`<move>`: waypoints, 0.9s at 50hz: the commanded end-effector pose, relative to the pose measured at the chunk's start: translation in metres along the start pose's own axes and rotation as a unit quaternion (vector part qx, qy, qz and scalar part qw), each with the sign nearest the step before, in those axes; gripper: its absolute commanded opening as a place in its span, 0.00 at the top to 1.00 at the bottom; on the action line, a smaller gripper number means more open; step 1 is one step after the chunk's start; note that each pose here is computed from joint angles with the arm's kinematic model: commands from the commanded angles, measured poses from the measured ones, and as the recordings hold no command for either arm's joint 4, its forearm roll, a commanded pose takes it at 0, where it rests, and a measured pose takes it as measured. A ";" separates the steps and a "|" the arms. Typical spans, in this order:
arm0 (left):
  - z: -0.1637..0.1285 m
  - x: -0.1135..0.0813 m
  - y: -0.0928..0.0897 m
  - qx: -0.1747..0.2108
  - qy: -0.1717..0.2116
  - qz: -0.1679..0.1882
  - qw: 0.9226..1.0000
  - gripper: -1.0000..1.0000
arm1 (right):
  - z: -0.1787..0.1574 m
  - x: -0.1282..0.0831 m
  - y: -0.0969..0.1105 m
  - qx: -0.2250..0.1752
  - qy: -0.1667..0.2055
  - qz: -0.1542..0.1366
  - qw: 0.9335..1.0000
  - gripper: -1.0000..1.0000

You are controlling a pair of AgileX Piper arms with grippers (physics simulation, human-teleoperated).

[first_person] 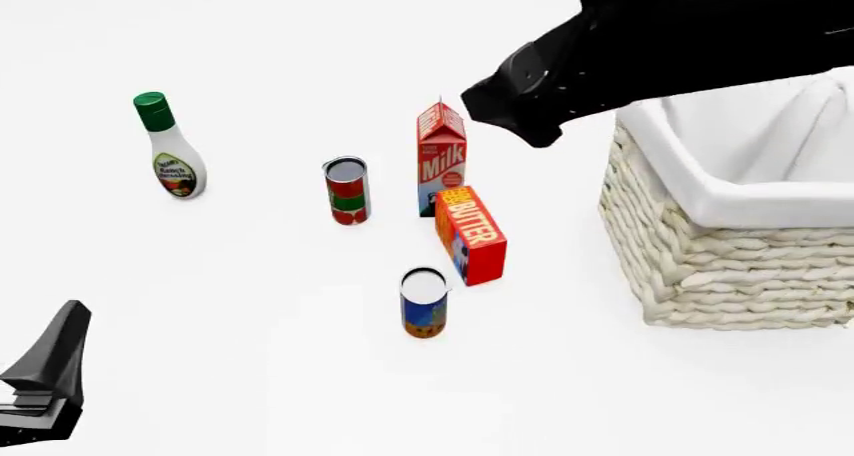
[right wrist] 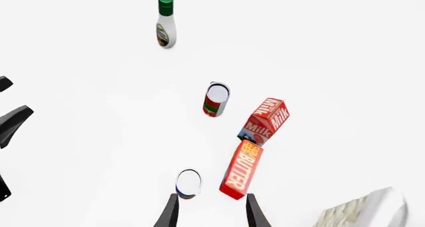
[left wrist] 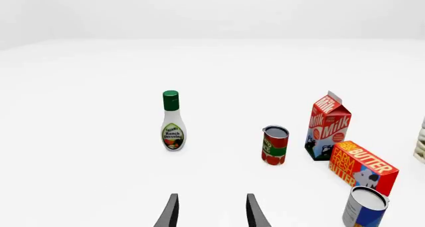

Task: Pick the alphabet soup and place it in the basket.

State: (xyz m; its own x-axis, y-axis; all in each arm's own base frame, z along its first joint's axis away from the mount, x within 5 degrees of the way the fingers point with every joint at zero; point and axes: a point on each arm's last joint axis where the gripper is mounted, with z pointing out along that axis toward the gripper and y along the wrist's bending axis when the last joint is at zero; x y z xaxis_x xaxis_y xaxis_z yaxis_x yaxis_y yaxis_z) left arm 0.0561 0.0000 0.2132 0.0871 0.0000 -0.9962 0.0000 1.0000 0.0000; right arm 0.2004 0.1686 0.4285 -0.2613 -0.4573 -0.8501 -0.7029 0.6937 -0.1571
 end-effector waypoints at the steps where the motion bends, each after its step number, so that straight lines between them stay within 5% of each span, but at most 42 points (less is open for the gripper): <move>1: 0.000 0.000 0.000 0.000 0.000 0.000 1.000 0.00 | 0.029 -0.009 0.004 -0.009 0.007 -0.002 1.000 0.00; 28: 0.000 0.000 0.000 0.000 0.000 0.000 1.000 0.00 | 0.104 0.018 0.037 -0.047 0.039 0.026 0.998 0.00; 45: 0.000 0.000 0.000 0.000 0.000 0.000 1.000 0.00 | 0.121 0.044 0.030 -0.034 0.062 0.032 0.997 0.00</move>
State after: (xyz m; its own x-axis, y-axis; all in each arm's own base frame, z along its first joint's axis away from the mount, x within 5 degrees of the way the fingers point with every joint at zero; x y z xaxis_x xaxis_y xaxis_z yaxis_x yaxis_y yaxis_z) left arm 0.0561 0.0000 0.2132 0.0871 0.0000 -0.9962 0.0000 1.0000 0.0000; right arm 0.2434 0.2381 0.3420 -0.3643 -0.4755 -0.8007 -0.7331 0.6767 -0.0683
